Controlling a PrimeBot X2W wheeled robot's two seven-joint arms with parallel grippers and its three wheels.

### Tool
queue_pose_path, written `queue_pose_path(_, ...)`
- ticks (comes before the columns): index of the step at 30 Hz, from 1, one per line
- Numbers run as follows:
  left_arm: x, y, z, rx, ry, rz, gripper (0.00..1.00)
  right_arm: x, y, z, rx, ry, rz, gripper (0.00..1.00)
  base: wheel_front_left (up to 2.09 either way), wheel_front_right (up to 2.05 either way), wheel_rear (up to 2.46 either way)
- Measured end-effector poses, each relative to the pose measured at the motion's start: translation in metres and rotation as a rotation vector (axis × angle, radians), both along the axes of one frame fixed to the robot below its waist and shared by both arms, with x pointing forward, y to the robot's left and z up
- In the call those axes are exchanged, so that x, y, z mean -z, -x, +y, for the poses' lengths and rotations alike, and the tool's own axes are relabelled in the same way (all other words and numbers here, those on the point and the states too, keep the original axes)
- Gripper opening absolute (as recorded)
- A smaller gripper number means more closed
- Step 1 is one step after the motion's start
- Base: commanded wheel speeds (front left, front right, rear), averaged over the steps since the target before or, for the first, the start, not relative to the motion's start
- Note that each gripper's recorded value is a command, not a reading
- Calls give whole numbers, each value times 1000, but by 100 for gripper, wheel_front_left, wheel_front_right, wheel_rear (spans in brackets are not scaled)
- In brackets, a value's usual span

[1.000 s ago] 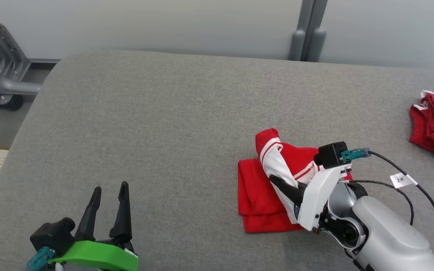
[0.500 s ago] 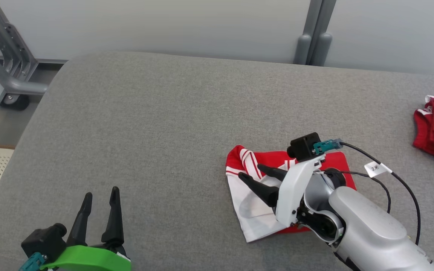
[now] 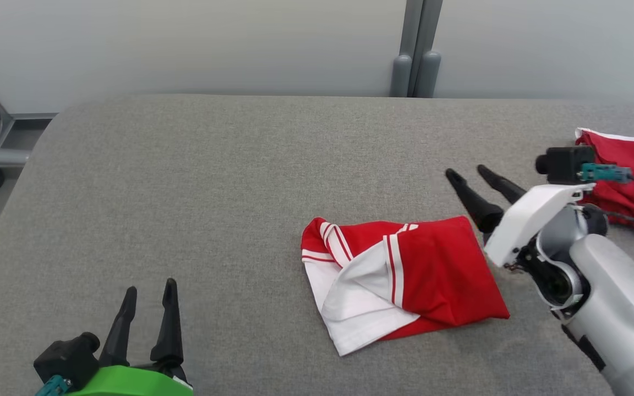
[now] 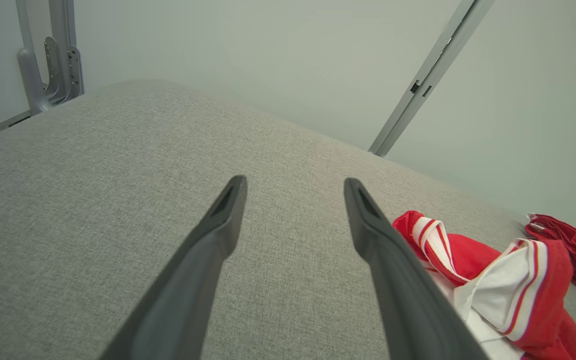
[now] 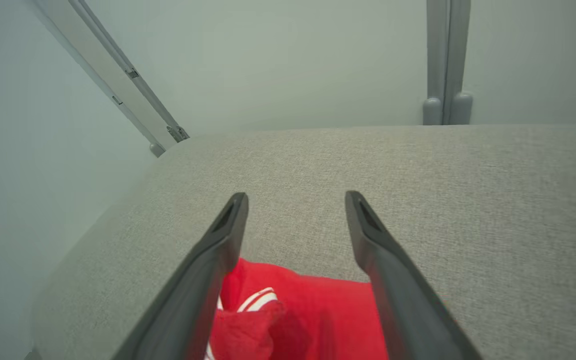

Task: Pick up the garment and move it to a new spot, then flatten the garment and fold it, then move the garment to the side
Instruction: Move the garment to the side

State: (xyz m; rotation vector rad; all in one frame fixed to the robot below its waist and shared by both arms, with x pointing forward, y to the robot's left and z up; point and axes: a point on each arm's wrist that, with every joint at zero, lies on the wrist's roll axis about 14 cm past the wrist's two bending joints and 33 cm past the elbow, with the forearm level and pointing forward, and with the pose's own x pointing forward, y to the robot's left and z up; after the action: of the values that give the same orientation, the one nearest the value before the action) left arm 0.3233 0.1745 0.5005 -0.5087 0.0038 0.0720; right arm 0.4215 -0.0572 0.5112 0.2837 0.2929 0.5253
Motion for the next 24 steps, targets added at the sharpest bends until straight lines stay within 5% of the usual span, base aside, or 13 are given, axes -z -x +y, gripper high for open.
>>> queue_pose_path(9,7,0,-1,6,-6,34,100,79,10,-56,135,148,195,100,0,0,0)
queue_pose_path(14,9,4,8,-25,-10,44,100,116,34,-45,132,82,362,100,0,0,0)
queue_pose_path(24,11,5,16,-47,-18,55,100,133,37,-42,143,50,441,100,0,0,0)
